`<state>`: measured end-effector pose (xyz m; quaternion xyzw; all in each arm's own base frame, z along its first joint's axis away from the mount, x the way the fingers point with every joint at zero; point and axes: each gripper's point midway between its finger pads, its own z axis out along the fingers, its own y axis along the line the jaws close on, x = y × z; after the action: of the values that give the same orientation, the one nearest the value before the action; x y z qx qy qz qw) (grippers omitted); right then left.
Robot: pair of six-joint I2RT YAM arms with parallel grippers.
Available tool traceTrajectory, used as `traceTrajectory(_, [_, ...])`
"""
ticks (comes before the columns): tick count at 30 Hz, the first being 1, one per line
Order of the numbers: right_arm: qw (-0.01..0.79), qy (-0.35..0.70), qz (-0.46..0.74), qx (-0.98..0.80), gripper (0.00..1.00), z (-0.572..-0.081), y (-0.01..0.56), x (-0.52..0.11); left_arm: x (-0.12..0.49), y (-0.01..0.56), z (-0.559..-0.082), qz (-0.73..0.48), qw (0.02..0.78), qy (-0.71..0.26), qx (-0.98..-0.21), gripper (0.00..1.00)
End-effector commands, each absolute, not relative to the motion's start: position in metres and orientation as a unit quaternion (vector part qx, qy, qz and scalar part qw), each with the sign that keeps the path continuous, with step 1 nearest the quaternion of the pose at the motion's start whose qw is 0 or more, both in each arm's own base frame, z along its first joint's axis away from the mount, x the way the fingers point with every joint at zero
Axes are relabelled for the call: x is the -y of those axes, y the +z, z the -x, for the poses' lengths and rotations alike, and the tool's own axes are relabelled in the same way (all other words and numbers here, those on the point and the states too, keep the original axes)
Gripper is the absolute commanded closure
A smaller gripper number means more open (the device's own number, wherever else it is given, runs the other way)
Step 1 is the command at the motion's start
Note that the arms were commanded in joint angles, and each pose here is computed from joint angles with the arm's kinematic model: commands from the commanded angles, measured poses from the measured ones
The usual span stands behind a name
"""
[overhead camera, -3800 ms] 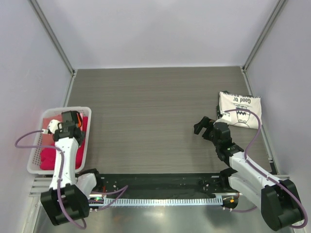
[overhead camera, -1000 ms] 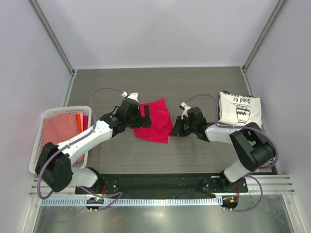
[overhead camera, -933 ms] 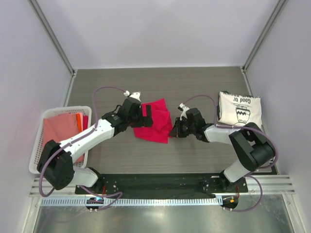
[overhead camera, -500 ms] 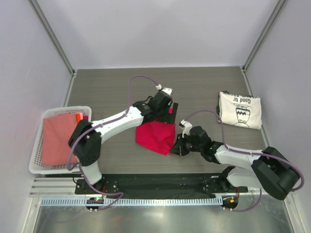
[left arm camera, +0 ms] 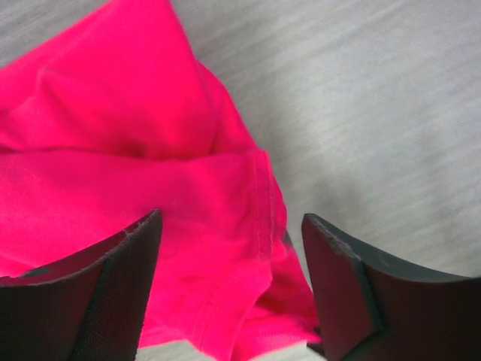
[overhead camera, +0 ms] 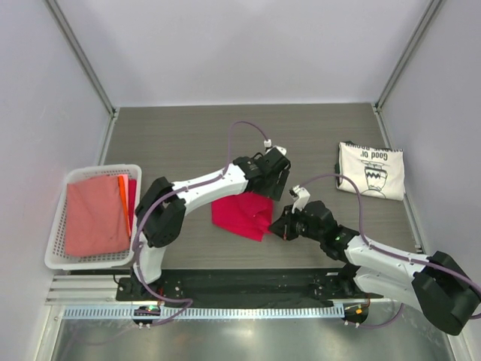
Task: Fold and stack the t-shirts
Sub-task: Flatten the tshirt out
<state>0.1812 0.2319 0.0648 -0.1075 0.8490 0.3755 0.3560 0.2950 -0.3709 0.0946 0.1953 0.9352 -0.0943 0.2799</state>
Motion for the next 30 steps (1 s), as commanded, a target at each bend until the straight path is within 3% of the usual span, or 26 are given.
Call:
traceTrajectory(1, [0.370,0.371,0.098,-0.846,0.99,-0.186,0.069,-0.230,0.367,0.092,-0.310,-0.190,0.295,-0.054,-0.935,0.33])
traceTrajectory(4, [0.371,0.372,0.097,-0.846,0.99,-0.186,0.069,-0.230,0.365,0.094,-0.325,-0.180,0.311,-0.021,-0.933,0.48])
traceTrajectory(8, [0.375,0.365,0.091,-0.847,0.99,-0.188,0.069,-0.227,0.364,0.075,-0.330,-0.201,0.285,0.016,-0.937,0.51])
traceTrajectory(11, [0.382,0.348,0.078,-0.853,0.99,-0.191,0.067,-0.220,0.372,0.074,-0.325,-0.215,0.269,-0.005,-0.939,0.64])
traceTrajectory(12, [0.383,0.347,0.076,-0.853,0.99,-0.192,0.067,-0.220,0.375,0.075,-0.322,-0.218,0.265,-0.015,-0.939,0.64])
traceTrajectory(14, [0.387,0.342,0.071,-0.853,0.99,-0.194,0.067,-0.218,0.375,0.074,-0.322,-0.212,0.260,-0.031,-0.942,0.91])
traceTrajectory(16, [0.390,0.341,0.068,-0.853,0.99,-0.195,0.069,-0.217,0.373,0.080,-0.325,-0.202,0.260,-0.046,-0.943,0.97])
traceTrajectory(23, [0.408,0.297,0.024,-0.863,0.99,-0.212,0.065,-0.204,0.330,0.116,-0.364,-0.115,0.277,-0.080,-0.951,1.00])
traceTrajectory(30, [0.437,0.201,-0.029,-0.876,0.99,-0.282,0.096,-0.192,0.271,0.183,-0.407,0.007,0.316,-0.151,-0.937,1.00])
